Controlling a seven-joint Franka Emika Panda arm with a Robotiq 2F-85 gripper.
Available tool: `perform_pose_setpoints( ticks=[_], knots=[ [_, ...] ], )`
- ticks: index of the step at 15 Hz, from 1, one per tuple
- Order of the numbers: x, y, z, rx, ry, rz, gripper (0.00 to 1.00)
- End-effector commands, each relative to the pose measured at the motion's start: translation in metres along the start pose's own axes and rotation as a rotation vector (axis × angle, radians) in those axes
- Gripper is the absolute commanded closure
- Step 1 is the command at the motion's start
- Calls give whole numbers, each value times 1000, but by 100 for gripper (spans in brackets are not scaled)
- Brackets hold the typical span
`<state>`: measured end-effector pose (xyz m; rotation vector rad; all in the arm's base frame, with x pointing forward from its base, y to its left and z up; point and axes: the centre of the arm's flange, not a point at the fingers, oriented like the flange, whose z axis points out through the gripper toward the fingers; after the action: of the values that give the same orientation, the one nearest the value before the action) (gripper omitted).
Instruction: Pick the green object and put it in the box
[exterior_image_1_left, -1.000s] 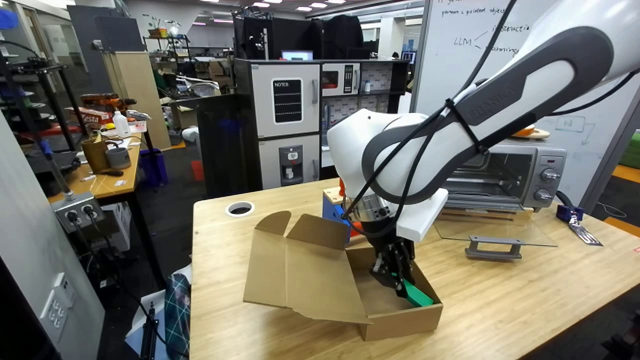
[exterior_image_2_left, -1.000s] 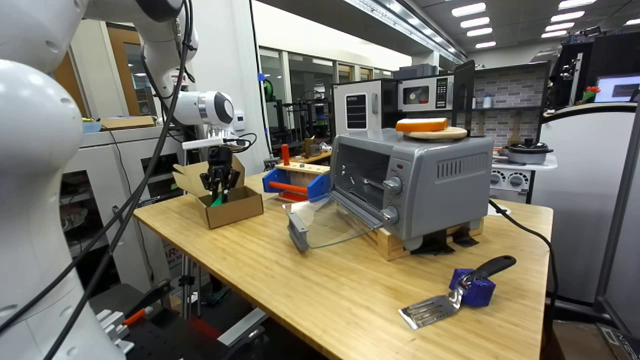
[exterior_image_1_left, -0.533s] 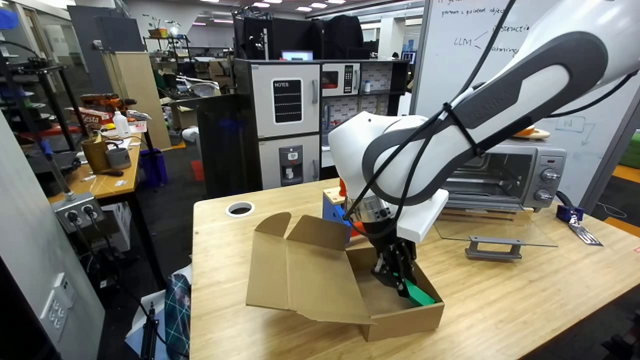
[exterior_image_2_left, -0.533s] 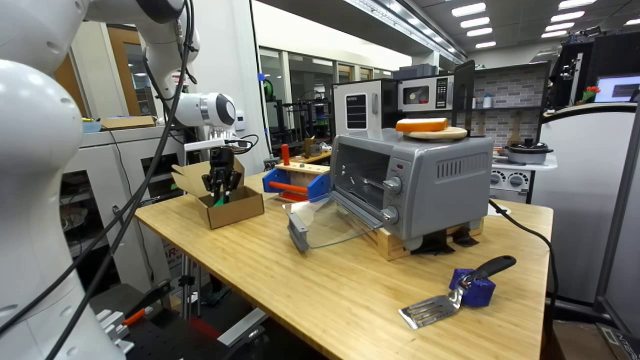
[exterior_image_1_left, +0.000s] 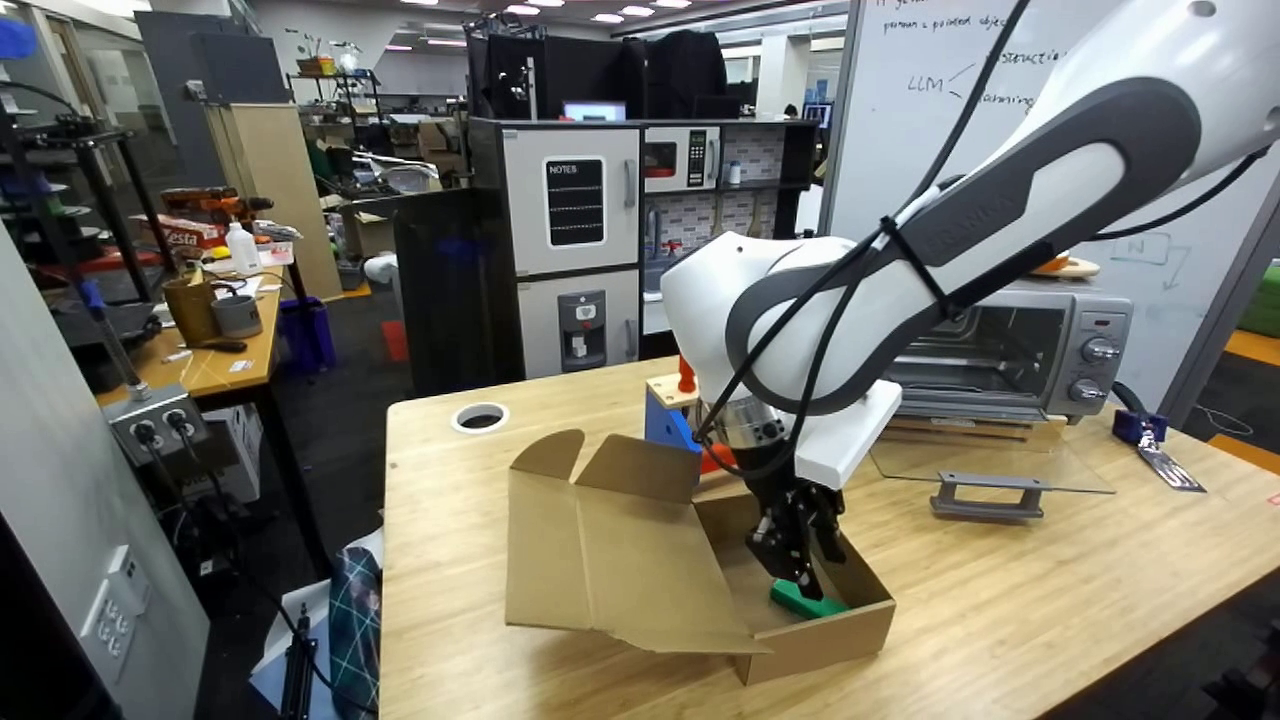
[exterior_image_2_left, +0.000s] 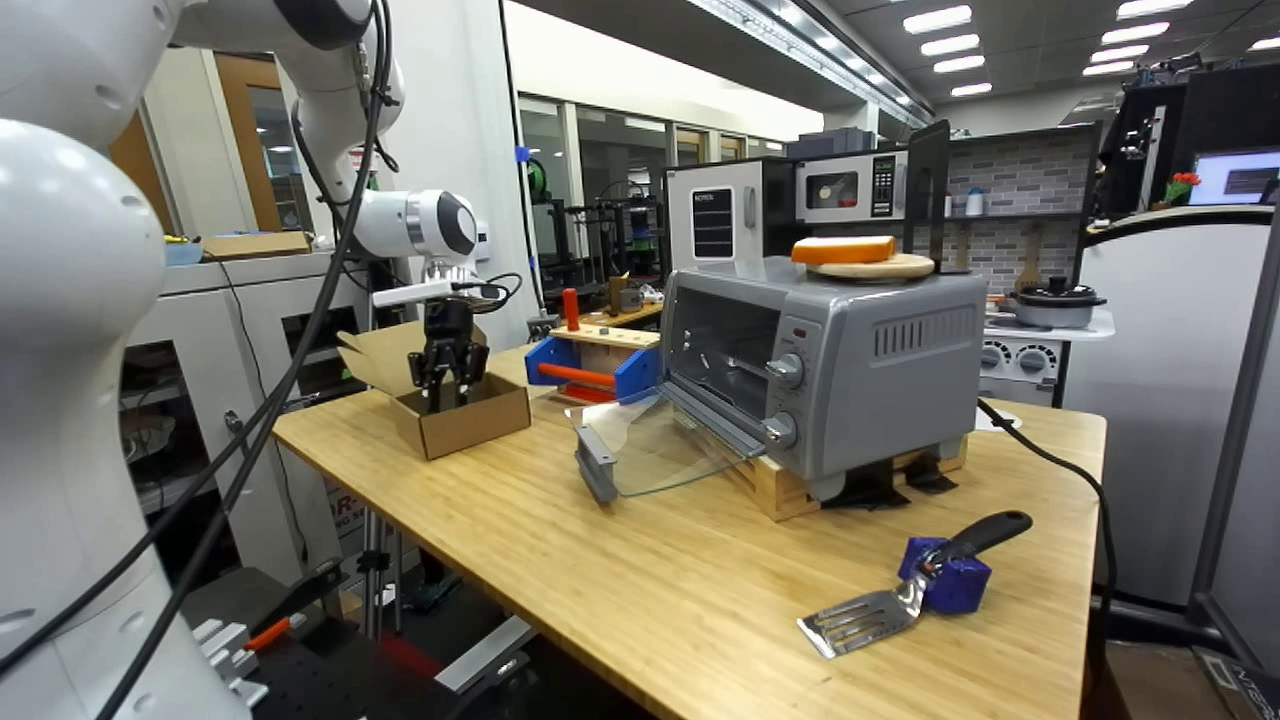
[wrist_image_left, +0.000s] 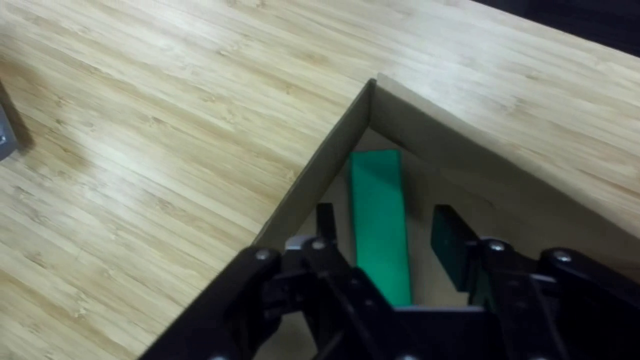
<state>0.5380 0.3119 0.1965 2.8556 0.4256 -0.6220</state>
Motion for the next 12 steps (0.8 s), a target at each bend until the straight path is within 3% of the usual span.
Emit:
perform_pose_setpoints(
  ticks=[1,3,4,12],
  knots=[
    [1,1,-1,-12,-24,18,16],
    [1,1,-1,-12,-25,20,2],
    [0,1,-1,-12,-24,21,0],
    [-34,10,-26,-36,44,25,0]
  ],
)
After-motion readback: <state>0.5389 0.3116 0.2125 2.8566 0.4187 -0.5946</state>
